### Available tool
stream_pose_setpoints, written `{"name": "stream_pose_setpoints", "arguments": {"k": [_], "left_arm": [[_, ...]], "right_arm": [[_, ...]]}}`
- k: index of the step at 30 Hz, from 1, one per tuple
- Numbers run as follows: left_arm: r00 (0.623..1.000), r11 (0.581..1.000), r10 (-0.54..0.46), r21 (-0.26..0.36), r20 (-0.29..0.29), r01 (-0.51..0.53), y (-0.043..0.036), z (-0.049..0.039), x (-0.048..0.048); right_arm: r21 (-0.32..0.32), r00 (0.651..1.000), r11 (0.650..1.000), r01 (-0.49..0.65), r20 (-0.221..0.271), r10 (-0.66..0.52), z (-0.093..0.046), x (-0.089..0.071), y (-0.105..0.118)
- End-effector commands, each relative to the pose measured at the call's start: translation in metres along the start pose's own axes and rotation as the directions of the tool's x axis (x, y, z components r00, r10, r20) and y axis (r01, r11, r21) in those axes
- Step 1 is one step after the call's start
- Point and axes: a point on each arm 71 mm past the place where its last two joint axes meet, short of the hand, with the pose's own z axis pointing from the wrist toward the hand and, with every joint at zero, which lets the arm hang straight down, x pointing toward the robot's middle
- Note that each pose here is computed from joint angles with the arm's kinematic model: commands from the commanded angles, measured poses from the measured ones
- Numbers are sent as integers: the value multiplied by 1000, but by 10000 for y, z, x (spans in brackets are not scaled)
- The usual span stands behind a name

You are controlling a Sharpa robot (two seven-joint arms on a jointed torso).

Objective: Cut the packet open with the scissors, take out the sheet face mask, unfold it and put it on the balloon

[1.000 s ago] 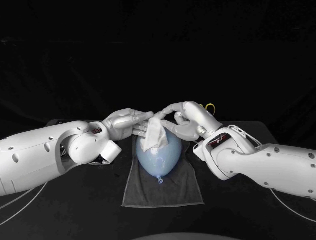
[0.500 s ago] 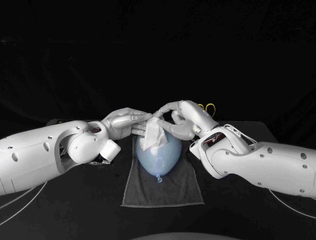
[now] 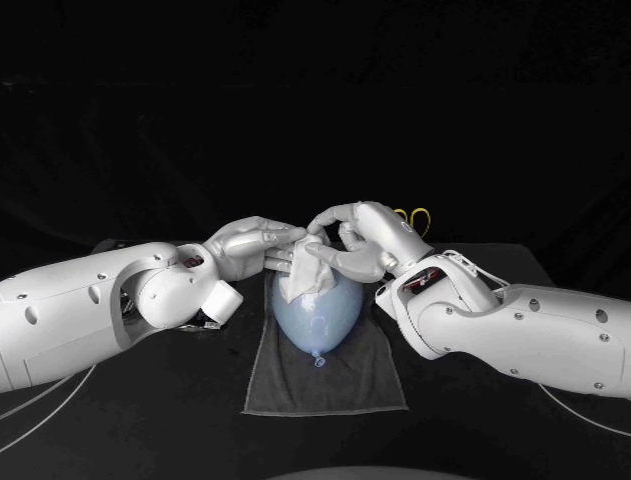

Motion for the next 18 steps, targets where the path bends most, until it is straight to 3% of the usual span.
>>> {"name": "stream_pose_setpoints", "arguments": {"k": [1, 18], "left_arm": [[1000, 1000, -11, 23, -3, 11, -25, 12, 21], [1000, 999, -12, 29, -7, 12, -29, 16, 31]], "right_arm": [[-9, 1000, 1000, 19, 8, -18, 13, 13, 23], [-15, 1000, 999, 30, 5, -30, 35, 36, 32]]}}
